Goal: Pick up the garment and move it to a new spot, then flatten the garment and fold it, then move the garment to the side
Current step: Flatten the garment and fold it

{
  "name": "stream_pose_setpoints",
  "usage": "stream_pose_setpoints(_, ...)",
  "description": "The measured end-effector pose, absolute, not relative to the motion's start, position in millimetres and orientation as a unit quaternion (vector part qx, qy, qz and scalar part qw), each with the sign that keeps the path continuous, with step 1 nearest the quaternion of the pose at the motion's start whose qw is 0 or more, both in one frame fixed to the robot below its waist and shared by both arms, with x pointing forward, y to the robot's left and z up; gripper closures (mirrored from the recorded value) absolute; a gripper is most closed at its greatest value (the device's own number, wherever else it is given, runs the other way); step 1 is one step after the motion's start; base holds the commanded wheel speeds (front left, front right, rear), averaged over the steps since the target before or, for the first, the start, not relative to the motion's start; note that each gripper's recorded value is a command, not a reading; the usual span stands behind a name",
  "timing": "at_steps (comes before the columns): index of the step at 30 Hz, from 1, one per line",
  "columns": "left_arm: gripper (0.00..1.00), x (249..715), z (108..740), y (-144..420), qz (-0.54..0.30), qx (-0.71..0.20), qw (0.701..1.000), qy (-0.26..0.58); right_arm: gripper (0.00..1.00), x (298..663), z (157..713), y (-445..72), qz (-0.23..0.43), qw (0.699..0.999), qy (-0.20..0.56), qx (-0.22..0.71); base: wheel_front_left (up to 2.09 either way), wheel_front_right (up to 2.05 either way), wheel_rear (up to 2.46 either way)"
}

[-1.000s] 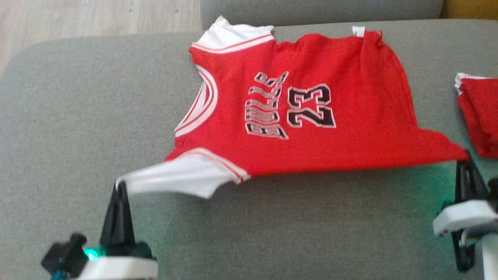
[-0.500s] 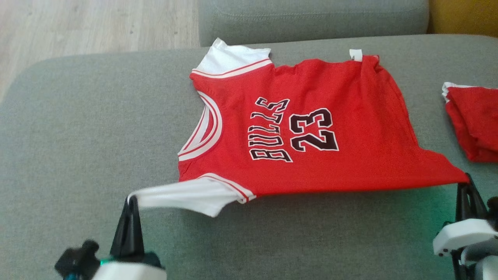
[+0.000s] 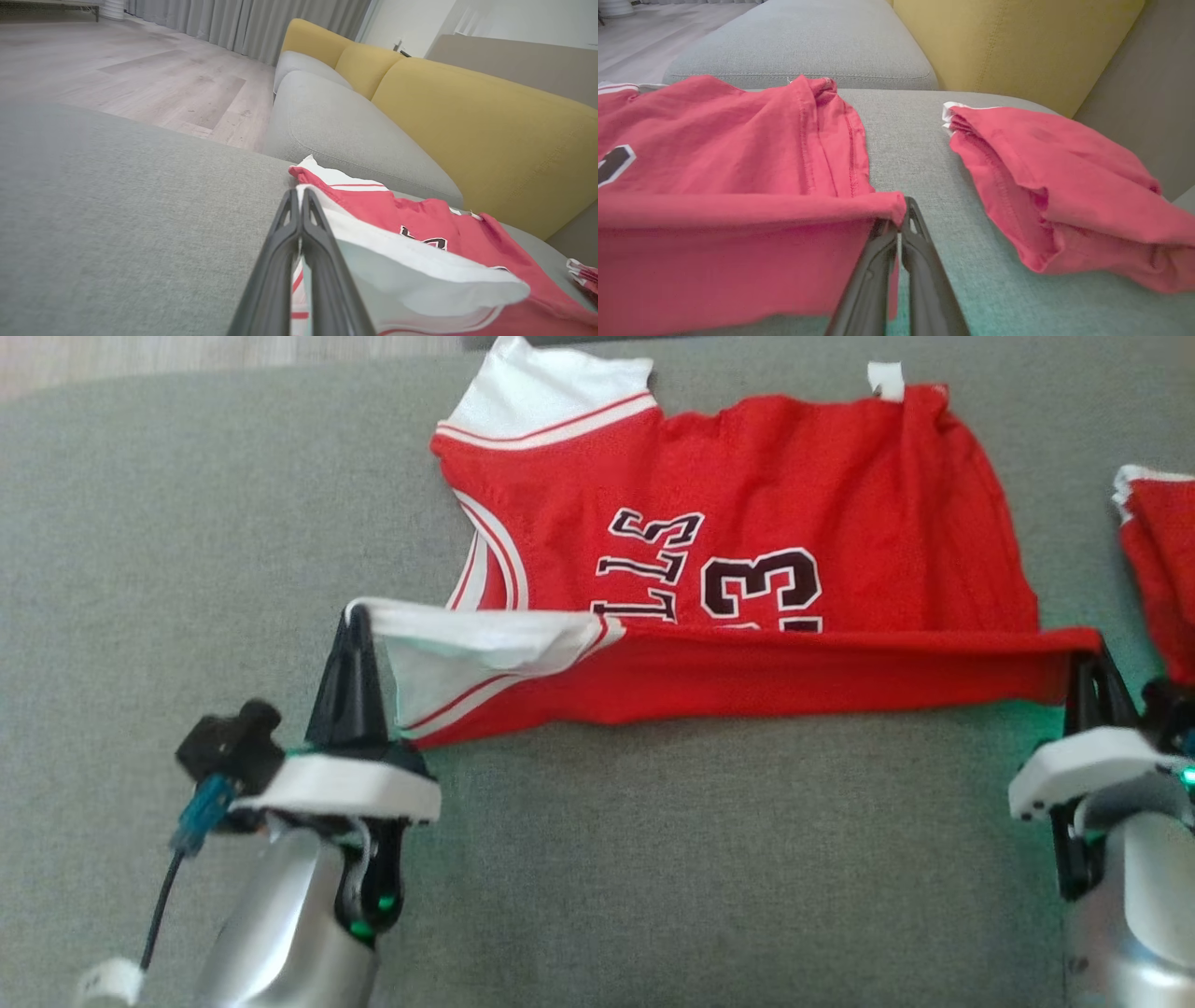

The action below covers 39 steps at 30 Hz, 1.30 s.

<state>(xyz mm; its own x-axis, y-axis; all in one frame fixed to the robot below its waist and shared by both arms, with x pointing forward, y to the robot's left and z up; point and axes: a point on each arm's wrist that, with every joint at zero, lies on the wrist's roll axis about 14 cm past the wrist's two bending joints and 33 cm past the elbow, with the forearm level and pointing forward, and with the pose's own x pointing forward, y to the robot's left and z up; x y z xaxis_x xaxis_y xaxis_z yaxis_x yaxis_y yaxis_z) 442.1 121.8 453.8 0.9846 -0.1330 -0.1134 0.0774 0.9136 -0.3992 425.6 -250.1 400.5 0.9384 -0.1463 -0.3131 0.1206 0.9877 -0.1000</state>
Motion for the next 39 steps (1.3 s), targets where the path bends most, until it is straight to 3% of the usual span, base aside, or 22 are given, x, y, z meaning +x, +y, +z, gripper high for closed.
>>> stream_pose_setpoints(10, 1.0, 488.8, 445.1, 111.6, -0.074, -0.182, 0.978, 0.071, 1.0, 468.1, 389.6, -239.6, -0.049, 0.984, 0.165, -0.054, 0.0, 0.0, 0.0)
stream_pose_setpoints(11, 0.89, 490.4, 443.5, 110.9, -0.074, -0.18, 0.978, 0.074, 0.83, 470.2, 389.7, -239.3, -0.049, 0.984, 0.164, -0.054, 0.0, 0.0, 0.0)
stream_pose_setpoints(12, 0.58, 491.1, 441.6, 110.3, -0.075, -0.177, 0.978, 0.076, 0.05, 471.8, 390.0, -240.1, -0.051, 0.984, 0.163, -0.052, 0.0, 0.0, 0.0)
stream_pose_setpoints(13, 0.03, 491.7, 440.5, 110.1, -0.076, -0.177, 0.978, 0.076, 0.0, 473.2, 389.9, -240.6, -0.052, 0.984, 0.163, -0.052, 0.0, 0.0, 0.0)
stream_pose_setpoints(24, 0.0, 486.3, 463.8, 116.4, -0.081, -0.097, 0.992, 0.031, 0.0, 488.2, 420.9, -243.1, -0.061, 0.992, 0.103, -0.047, 0.0, 0.0, 0.0)
stream_pose_setpoints(32, 0.0, 422.5, 396.2, 117.5, -0.068, -0.067, 0.986, 0.133, 0.0, 451.5, 406.9, -240.0, -0.058, 0.991, 0.119, -0.02, 0.0, 0.0, 0.0)
stream_pose_setpoints(39, 0.0, 409.9, 373.6, 117.9, -0.067, -0.043, 0.982, 0.173, 0.0, 441.5, 410.5, -245.8, -0.066, 0.991, 0.116, -0.013, 0.0, 0.0, 0.0)
